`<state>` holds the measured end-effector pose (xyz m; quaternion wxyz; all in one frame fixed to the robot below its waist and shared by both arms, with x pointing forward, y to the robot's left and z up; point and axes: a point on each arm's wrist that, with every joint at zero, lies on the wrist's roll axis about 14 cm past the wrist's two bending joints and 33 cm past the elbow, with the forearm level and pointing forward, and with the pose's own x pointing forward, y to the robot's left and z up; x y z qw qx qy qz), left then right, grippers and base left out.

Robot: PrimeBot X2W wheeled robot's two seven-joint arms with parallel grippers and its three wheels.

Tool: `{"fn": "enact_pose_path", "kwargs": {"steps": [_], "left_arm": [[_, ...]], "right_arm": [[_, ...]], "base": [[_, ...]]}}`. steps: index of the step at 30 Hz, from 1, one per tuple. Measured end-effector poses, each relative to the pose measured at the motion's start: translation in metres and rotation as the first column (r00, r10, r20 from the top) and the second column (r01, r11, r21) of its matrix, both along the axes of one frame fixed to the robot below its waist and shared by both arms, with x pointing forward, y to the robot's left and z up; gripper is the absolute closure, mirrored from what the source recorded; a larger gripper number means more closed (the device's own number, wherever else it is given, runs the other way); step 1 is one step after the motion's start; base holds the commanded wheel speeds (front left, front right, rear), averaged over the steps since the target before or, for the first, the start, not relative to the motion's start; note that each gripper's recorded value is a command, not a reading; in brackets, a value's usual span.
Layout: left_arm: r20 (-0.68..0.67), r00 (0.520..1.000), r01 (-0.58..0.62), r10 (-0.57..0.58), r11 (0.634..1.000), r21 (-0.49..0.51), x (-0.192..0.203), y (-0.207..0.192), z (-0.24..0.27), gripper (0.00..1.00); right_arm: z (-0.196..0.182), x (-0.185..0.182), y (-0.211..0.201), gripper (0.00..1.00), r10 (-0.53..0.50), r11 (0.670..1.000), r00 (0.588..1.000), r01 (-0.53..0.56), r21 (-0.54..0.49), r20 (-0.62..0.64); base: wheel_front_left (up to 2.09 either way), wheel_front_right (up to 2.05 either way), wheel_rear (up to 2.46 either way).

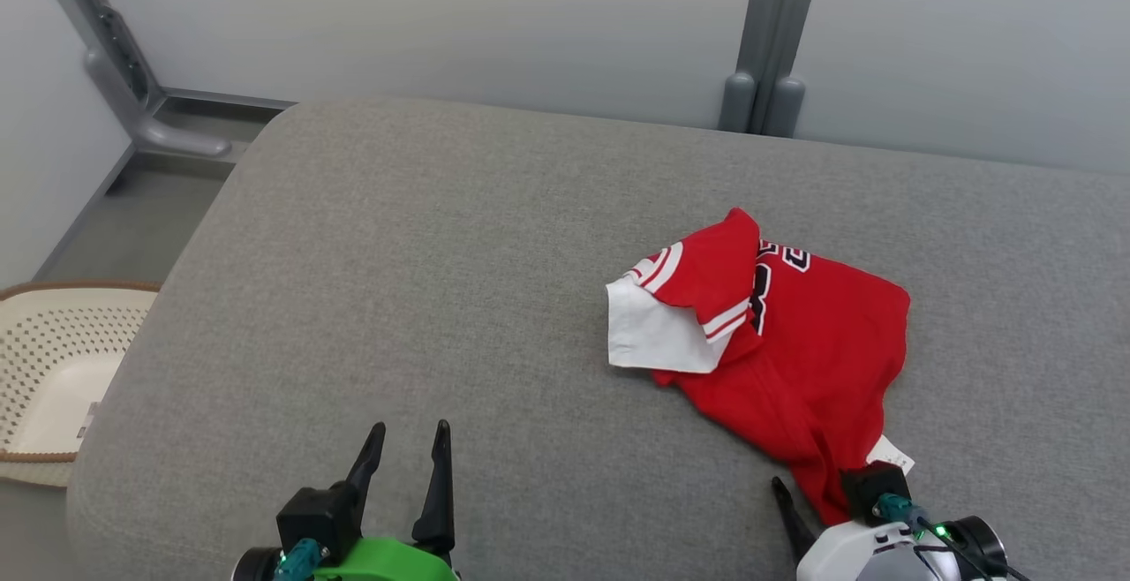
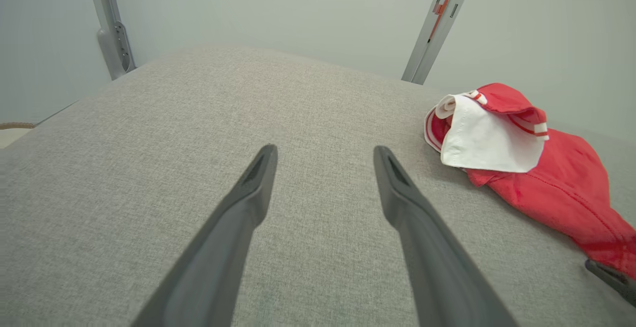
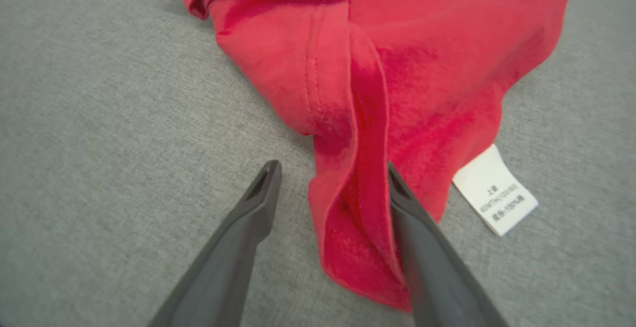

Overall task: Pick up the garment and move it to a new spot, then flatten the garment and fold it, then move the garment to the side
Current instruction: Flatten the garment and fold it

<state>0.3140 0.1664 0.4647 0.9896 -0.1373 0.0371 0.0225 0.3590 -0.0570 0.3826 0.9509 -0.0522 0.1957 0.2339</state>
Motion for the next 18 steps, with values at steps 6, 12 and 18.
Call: {"fn": "enact_pose_path", "kwargs": {"steps": [6, 12, 18], "left_arm": [[-0.013, 1.000, -0.017, 0.017, 1.000, 0.002, 0.000, 0.005, -0.003, 0.00], [-0.012, 1.000, -0.011, 0.011, 1.000, -0.001, 0.000, 0.002, -0.003, 0.00], [-0.017, 1.000, -0.001, 0.001, 1.000, 0.006, -0.002, 0.000, -0.005, 0.00]], "right_arm": [[0.007, 0.027, -0.009, 1.00, -0.017, 0.998, 0.999, 0.019, -0.052, 0.042], [0.041, 0.075, -0.061, 1.00, -0.079, 0.974, 0.980, 0.114, -0.193, 0.181], [0.082, 0.119, -0.113, 1.00, -0.092, 0.924, 0.951, 0.192, -0.330, 0.297]], "base": [[0.00, 0.00, 0.00], [0.00, 0.00, 0.00], [0.00, 0.00, 0.00]]}}
